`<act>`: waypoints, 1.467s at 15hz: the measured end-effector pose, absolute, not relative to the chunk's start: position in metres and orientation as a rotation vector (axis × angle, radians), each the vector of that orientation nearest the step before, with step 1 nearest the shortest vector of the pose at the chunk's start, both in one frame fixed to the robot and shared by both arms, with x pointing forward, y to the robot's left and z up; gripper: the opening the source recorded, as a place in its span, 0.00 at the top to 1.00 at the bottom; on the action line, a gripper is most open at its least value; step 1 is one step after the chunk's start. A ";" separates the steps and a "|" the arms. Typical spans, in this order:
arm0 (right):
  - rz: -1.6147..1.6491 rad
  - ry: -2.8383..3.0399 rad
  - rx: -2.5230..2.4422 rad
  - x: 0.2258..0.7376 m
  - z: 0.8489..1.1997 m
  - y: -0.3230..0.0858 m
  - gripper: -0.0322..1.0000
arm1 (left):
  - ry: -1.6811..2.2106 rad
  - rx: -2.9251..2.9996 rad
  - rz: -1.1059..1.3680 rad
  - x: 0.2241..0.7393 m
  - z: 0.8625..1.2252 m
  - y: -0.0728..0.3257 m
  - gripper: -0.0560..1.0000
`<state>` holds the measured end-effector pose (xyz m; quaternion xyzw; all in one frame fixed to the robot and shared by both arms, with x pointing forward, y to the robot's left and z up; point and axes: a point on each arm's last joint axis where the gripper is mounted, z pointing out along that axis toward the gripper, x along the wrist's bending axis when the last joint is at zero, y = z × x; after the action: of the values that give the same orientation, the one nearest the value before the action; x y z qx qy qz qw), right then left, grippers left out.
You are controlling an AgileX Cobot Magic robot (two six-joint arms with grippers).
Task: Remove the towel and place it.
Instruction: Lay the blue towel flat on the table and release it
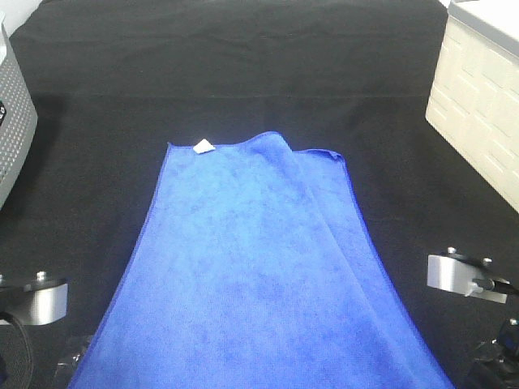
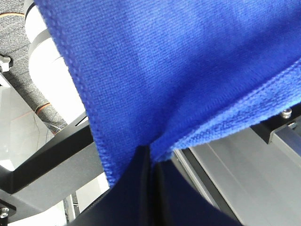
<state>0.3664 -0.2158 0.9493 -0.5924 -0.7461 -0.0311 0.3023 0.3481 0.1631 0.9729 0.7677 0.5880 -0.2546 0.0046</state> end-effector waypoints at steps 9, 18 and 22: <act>-0.076 -1.962 -1.572 0.367 0.948 -0.215 0.96 | 1.969 2.445 -0.887 0.356 0.947 0.157 0.95; 0.170 -1.818 -1.558 0.377 0.906 -0.214 0.95 | 1.979 2.547 -0.949 0.380 0.913 0.141 0.95; 0.189 -1.811 -1.560 0.378 0.901 -0.214 0.94 | 1.958 2.579 -0.937 0.388 0.909 0.135 0.95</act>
<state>0.3776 -0.2145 0.9011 -0.6063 -0.7036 0.0733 0.3634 0.3885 0.1354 0.9095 0.7600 0.5772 -0.2762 -0.1143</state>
